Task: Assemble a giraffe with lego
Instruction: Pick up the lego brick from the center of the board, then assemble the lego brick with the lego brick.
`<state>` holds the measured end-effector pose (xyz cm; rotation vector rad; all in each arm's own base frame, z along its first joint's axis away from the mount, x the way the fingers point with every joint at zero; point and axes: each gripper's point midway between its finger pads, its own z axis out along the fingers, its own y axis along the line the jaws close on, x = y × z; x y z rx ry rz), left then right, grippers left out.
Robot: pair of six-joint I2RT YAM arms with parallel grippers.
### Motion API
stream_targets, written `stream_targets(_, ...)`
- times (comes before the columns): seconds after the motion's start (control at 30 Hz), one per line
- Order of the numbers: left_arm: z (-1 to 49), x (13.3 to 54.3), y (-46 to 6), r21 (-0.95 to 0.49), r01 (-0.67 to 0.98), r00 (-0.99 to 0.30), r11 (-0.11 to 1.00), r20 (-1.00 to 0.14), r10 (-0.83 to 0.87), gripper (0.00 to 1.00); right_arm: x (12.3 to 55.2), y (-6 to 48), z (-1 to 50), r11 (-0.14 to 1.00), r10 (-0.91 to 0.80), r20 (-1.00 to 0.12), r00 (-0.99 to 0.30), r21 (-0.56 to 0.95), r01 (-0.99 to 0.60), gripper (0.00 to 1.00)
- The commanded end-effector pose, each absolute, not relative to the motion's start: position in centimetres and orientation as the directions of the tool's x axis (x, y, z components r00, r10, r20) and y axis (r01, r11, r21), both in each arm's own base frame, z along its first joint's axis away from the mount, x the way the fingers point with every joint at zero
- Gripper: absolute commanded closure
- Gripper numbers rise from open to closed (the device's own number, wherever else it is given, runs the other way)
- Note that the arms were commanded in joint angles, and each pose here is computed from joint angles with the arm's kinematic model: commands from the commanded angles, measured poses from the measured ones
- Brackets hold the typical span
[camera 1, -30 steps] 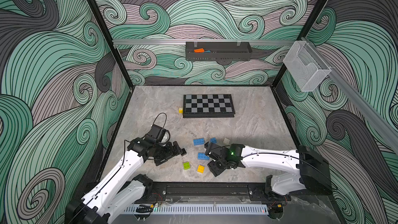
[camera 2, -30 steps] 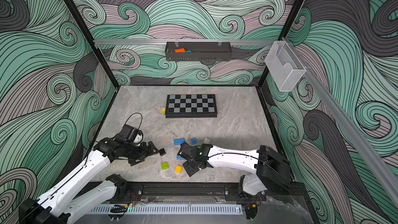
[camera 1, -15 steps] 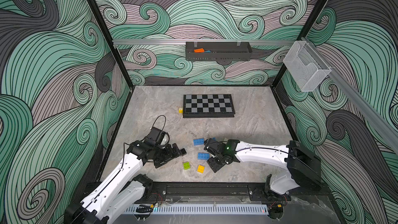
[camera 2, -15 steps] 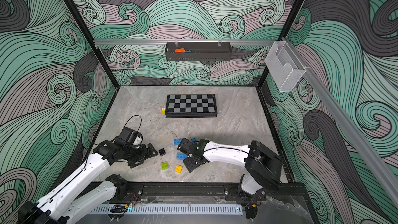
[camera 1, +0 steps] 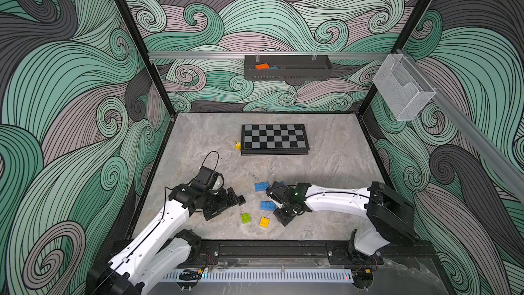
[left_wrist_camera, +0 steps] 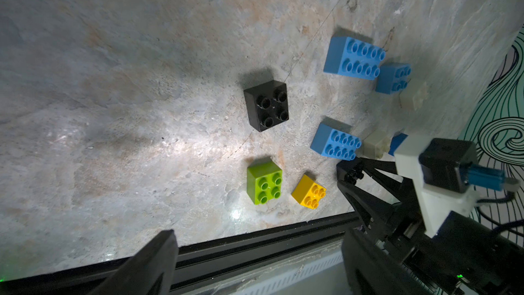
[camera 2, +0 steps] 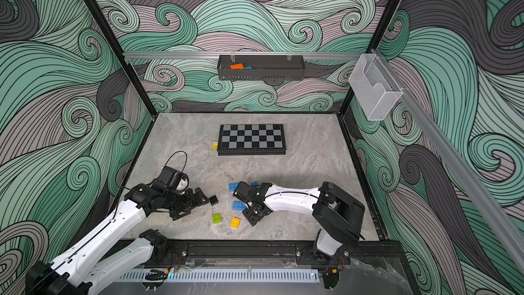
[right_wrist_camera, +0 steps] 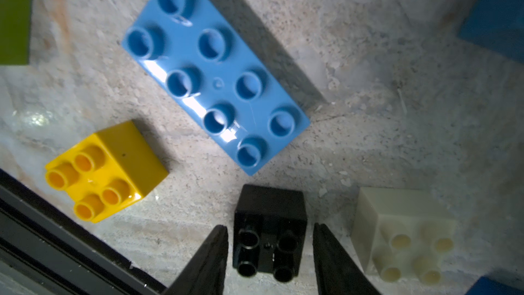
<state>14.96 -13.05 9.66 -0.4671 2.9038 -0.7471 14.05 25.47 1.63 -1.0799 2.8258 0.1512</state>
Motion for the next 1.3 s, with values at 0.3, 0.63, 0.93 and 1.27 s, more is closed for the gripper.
stream_targets(0.3, 8.2, 13.5, -12.4, -0.459, -0.303, -0.941, 0.836, 0.005, -0.338, 0.05, 14.5, 26.0, 4.2, 0.666, -0.711, -0.251, -0.657, 0.06, -0.743, 0.8)
stream_targets(0.63, 7.4, 14.8, -12.6, -0.466, -0.25, -0.94, 0.849, -0.093, -0.328, 0.01, 11.1, 28.5, 10.9, 0.298, -0.841, -0.457, -0.288, 0.052, -0.953, 0.8)
stream_targets(0.93, 7.3, 16.3, -12.7, -0.383, 0.027, -0.888, 0.924, -0.433, -0.153, 0.01, 10.0, 31.7, 10.2, 0.121, -0.879, -0.447, -0.167, 0.129, -0.984, 0.79)
stream_targets(1.27, 8.7, 13.3, -12.3, -0.32, 0.138, -0.849, 0.937, -0.526, -0.055, 0.01, 10.1, 33.2, 8.0, 0.141, -0.874, -0.44, -0.208, 0.181, -0.973, 0.79)
